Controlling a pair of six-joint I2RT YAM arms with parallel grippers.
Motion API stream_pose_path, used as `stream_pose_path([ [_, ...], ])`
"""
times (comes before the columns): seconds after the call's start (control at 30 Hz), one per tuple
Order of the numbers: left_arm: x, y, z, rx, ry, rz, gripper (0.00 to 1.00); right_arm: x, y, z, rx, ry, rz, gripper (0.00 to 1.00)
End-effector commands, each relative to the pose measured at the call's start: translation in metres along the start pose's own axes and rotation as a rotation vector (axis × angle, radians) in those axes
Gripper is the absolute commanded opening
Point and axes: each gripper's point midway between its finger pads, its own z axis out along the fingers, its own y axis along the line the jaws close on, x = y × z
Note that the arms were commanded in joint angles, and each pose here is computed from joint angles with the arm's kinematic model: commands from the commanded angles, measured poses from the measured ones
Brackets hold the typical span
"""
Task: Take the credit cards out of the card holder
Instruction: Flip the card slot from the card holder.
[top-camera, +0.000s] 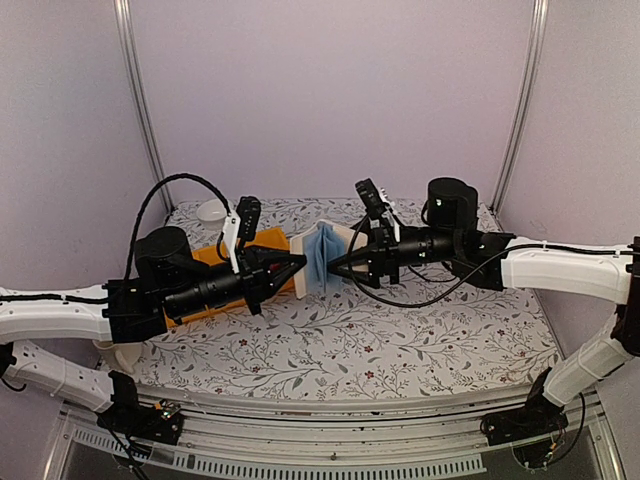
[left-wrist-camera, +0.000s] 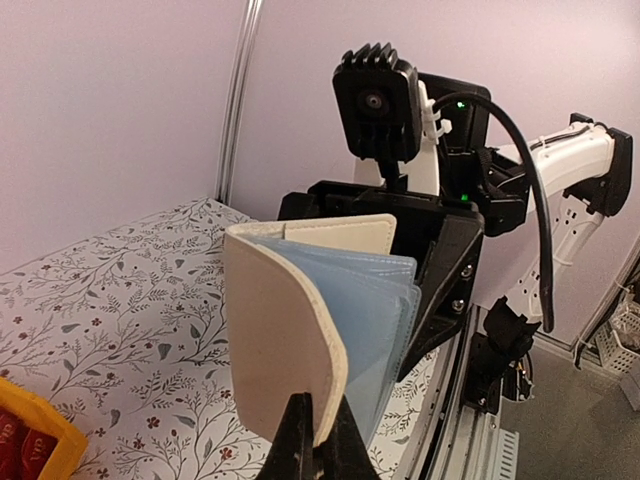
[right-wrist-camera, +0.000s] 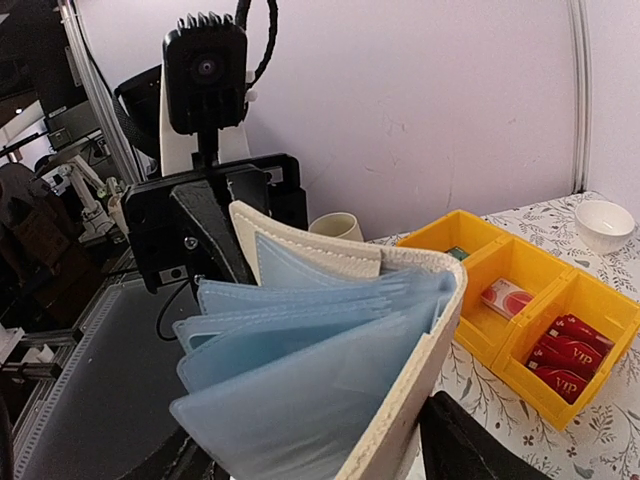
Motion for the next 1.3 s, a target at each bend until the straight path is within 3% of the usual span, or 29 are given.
stream_pose_path([
  [0.0,-0.012,0.005,-0.004,-0.018,-0.048,-0.002,0.00,-0.010,0.007,-0.001,0.012,-0.034,-0.027,0.65],
  [0.07,-0.012,0.004,-0.004,-0.014,-0.049,-0.004,0.00,-0.013,0.001,-0.002,0.045,-0.046,-0.020,0.61],
  [0.17,-0.012,0.004,-0.004,-0.011,-0.047,-0.004,0.00,-0.016,-0.006,-0.003,0.090,-0.059,-0.015,0.45],
  [0.4,-0.013,0.002,-0.004,0.000,-0.054,-0.007,0.00,-0.019,-0.027,-0.010,0.228,-0.081,0.013,0.29],
  [0.57,-0.013,0.004,-0.005,-0.012,-0.055,-0.009,0.00,-0.014,-0.055,-0.018,0.391,-0.073,0.069,0.52],
  [0.7,-0.013,0.008,-0.005,-0.037,-0.056,-0.012,0.00,-0.011,-0.016,-0.001,0.170,-0.046,0.038,0.71],
  [0.8,-0.012,0.011,-0.006,-0.052,-0.056,-0.017,0.00,-0.007,0.010,0.008,0.053,-0.032,-0.005,0.78],
  [0.93,-0.011,0.014,-0.005,-0.064,-0.049,-0.024,0.00,-0.010,0.007,0.010,0.088,-0.045,-0.021,0.78],
  [1.13,-0.011,0.012,-0.005,-0.056,-0.047,-0.020,0.00,-0.020,-0.006,0.002,0.188,-0.116,-0.002,0.64],
  [1.27,-0.013,0.011,-0.007,-0.053,-0.053,-0.015,0.00,-0.020,0.006,0.002,0.126,-0.115,-0.023,0.66],
])
